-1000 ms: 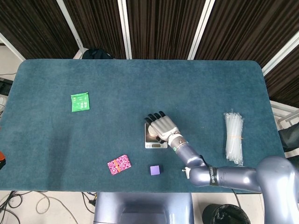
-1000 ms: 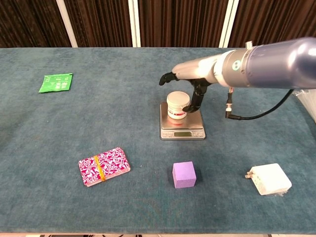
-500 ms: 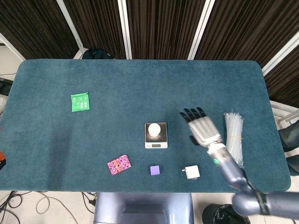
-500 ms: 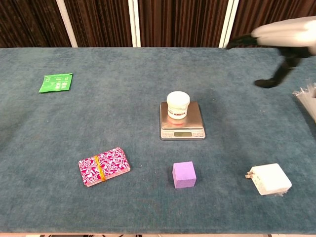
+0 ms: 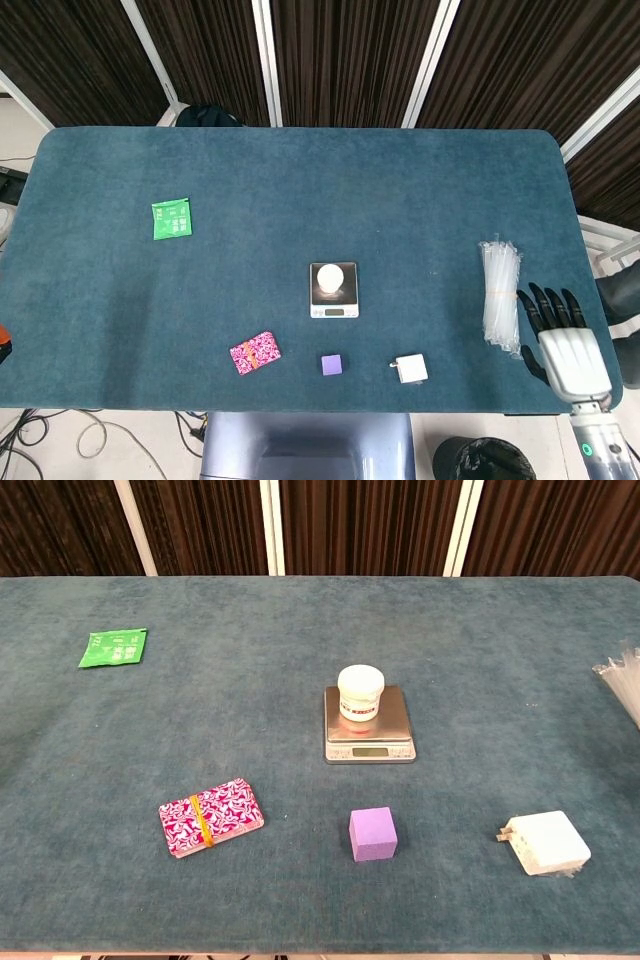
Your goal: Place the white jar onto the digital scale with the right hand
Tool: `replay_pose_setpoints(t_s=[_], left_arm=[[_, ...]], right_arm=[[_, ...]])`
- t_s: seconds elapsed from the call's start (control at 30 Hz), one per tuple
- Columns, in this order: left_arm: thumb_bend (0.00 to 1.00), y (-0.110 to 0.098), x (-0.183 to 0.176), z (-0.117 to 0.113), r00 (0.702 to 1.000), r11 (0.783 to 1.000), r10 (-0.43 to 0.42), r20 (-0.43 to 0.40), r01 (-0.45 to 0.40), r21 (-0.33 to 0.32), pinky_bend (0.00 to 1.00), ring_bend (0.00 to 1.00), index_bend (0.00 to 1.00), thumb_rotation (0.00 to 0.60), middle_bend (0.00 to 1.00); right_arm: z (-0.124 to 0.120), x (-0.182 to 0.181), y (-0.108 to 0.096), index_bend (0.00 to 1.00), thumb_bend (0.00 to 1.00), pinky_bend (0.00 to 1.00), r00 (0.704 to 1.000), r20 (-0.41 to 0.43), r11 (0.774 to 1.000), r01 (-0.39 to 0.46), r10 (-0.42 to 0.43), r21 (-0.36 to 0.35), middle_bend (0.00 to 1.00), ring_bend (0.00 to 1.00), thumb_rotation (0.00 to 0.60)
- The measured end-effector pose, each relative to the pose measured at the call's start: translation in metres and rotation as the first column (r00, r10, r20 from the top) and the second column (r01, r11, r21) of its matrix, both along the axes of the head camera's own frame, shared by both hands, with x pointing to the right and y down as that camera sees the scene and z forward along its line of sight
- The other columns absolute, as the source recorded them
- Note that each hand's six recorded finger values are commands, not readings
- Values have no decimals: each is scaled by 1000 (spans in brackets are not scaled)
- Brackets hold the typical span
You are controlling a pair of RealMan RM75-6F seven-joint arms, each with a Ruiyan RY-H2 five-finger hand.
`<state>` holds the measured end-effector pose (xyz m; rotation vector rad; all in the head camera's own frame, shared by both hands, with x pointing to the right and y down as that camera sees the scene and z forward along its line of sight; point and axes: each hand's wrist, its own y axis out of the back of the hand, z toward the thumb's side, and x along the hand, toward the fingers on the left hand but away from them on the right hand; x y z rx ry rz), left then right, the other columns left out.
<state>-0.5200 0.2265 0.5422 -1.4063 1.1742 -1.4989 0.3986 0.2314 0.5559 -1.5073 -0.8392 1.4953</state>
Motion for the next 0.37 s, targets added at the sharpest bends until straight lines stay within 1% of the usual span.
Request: replay_pose_setpoints(t_s=[0.13,0.37], left_arm=[[774,0,-1,0,1000,1000,-1,1,1,-1,0,0,55,600,0],[774,0,0,2,1000,1000,8,7,-8,-8,0,0,55,600,0]], right_arm=[[0,4,9,9,451,0,1000,5,1000,0,0,23,50,69,600],[-5,4,8,8,451,0,1000,17,998,0,-1,64,49,69,600]])
